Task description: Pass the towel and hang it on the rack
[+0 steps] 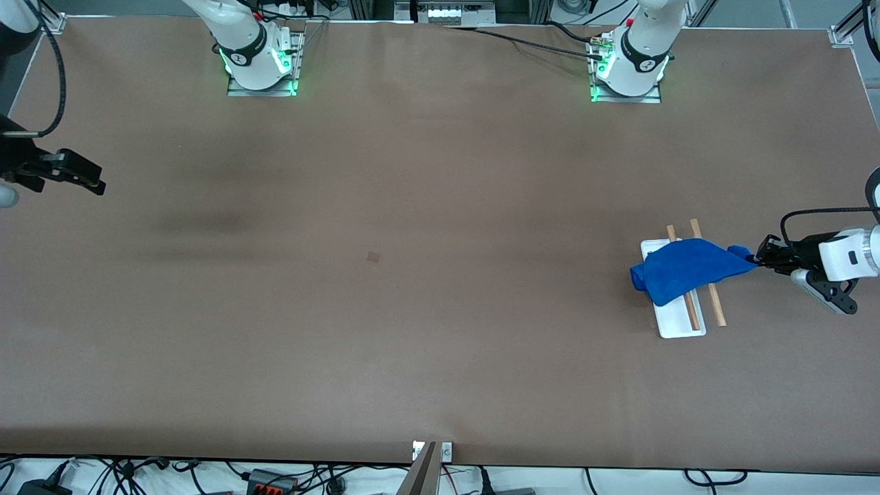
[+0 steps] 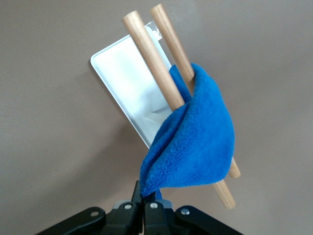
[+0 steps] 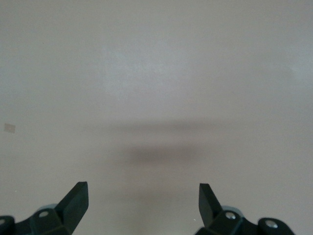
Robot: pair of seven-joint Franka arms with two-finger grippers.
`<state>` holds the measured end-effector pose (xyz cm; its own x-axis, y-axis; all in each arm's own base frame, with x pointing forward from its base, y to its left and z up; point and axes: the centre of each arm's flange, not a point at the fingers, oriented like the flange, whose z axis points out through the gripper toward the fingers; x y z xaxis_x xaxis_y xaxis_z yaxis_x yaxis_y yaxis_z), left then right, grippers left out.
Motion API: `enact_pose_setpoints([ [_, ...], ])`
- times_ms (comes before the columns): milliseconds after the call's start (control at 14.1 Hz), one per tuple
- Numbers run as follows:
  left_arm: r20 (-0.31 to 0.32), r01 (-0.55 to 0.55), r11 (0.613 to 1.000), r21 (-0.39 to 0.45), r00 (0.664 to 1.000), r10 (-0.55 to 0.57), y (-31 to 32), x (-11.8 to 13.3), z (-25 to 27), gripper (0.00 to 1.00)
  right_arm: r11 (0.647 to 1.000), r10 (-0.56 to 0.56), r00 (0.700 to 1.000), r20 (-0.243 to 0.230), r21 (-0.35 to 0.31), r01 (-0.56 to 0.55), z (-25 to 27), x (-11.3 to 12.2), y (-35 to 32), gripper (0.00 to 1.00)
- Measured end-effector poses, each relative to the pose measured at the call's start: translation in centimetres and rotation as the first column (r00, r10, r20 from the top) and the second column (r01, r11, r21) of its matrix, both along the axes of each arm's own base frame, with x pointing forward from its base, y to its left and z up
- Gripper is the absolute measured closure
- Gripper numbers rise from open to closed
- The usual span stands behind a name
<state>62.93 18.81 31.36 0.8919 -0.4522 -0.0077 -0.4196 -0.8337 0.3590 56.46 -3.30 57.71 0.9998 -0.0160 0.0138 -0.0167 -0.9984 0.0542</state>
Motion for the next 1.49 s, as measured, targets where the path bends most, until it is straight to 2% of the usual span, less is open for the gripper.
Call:
enact_pose_setpoints([
  [214,0.032,-0.002,1.0,0.002,0.999,0.002,0.6,0.4,-1.0,0.98,1.0,0.002,1.0,0.004,-0.001,-0.002,-0.2,-1.4,0.2,0.0],
  [498,0.036,-0.004,1.0,-0.01,0.999,0.005,1.6,0.3,-2.6,0.98,1.0,0.0,0.999,0.034,-0.003,0.0,1.0,-1.2,-0.1,0.0],
  [783,0.048,0.007,1.0,-0.017,0.999,-0.006,2.2,0.2,-3.7,0.98,1.0,0.009,0.999,0.037,-0.003,-0.009,1.7,-1.2,-0.1,0.0],
  [925,0.05,0.011,1.0,-0.021,0.999,-0.01,2.3,0.3,-4.3,0.87,1.0,0.01,0.999,0.041,-0.004,-0.009,1.8,-1.1,-0.1,0.0],
  [996,0.052,0.011,1.0,-0.022,0.999,-0.01,2.3,0.3,-4.5,0.87,1.0,0.01,0.999,0.041,-0.004,-0.009,1.9,-1.1,-0.1,0.0],
  [1139,0.052,0.011,1.0,-0.023,0.999,-0.01,2.3,0.3,-4.7,0.72,1.0,0.01,0.999,0.039,-0.003,-0.01,1.9,-1.0,-0.1,0.0],
  [1495,0.054,0.008,1.0,-0.023,0.999,-0.006,2.6,0.3,-4.6,0.23,1.0,0.019,0.999,0.027,-0.003,-0.019,1.8,-1.1,0.5,0.0],
])
